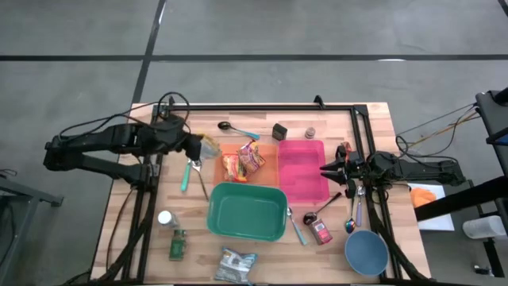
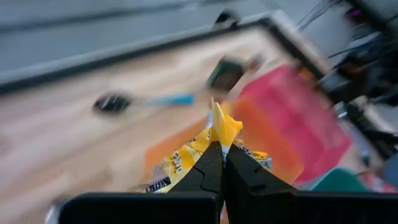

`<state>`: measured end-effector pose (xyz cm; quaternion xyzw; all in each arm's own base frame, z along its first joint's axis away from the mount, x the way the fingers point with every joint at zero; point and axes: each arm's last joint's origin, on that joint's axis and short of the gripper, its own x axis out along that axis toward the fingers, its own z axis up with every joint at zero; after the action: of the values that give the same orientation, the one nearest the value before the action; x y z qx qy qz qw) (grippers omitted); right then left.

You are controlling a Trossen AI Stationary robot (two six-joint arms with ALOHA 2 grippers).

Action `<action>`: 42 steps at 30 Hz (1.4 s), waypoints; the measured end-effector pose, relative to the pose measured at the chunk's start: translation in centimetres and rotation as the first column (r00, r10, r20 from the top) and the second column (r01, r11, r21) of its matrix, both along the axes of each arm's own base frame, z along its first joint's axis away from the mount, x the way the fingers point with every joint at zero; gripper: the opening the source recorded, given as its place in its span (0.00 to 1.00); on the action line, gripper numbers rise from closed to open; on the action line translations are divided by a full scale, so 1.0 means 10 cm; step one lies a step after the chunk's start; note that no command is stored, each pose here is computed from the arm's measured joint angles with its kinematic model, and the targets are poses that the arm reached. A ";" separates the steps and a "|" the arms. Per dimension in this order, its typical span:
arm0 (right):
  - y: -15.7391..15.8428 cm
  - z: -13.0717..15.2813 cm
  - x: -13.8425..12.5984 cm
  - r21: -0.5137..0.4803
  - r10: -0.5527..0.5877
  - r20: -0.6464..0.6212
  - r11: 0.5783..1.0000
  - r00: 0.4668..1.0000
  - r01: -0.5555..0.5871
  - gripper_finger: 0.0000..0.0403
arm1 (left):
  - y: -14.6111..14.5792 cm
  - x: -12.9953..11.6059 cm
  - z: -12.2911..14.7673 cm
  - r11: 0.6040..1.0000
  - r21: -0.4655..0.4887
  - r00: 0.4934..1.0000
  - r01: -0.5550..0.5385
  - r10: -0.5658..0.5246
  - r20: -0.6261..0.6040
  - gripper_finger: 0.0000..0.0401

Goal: Pick & Place Food Item
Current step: Put the yellow noodle pack into the orange bin

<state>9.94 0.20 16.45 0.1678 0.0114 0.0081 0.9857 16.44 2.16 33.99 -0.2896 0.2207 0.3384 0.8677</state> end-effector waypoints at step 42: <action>0.00 0.00 0.00 0.000 0.000 0.000 1.000 1.000 0.000 0.27 | 0.14 1.90 -1.02 0.989 0.093 0.974 0.116 -0.131 0.183 0.01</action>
<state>9.94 0.20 16.44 0.1679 0.0114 0.0082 0.9857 35.40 3.53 23.78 -0.2704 0.1411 0.2636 0.9151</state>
